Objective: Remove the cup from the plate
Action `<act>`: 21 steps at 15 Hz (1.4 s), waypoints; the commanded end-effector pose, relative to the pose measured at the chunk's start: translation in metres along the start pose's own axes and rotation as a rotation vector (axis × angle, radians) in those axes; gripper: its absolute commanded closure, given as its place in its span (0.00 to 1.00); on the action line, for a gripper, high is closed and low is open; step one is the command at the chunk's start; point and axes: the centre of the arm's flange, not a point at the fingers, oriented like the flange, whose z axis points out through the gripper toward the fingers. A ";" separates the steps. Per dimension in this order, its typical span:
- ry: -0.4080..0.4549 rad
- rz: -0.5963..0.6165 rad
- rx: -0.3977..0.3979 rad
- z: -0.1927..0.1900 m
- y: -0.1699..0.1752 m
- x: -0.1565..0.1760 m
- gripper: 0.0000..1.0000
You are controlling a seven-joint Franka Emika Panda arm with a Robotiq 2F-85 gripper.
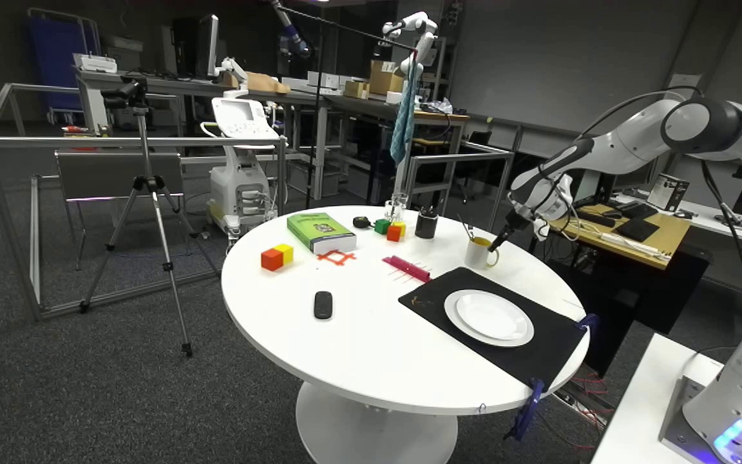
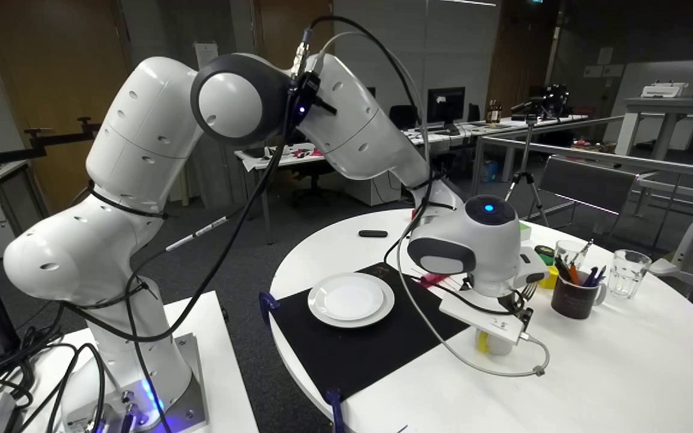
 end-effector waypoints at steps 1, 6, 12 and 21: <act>0.032 0.003 -0.013 -0.018 0.008 0.006 0.00; 0.055 0.006 -0.032 -0.044 0.016 0.005 0.00; 0.074 0.011 -0.091 -0.097 0.015 0.008 0.00; 0.125 -0.092 -0.130 -0.174 -0.027 0.005 0.00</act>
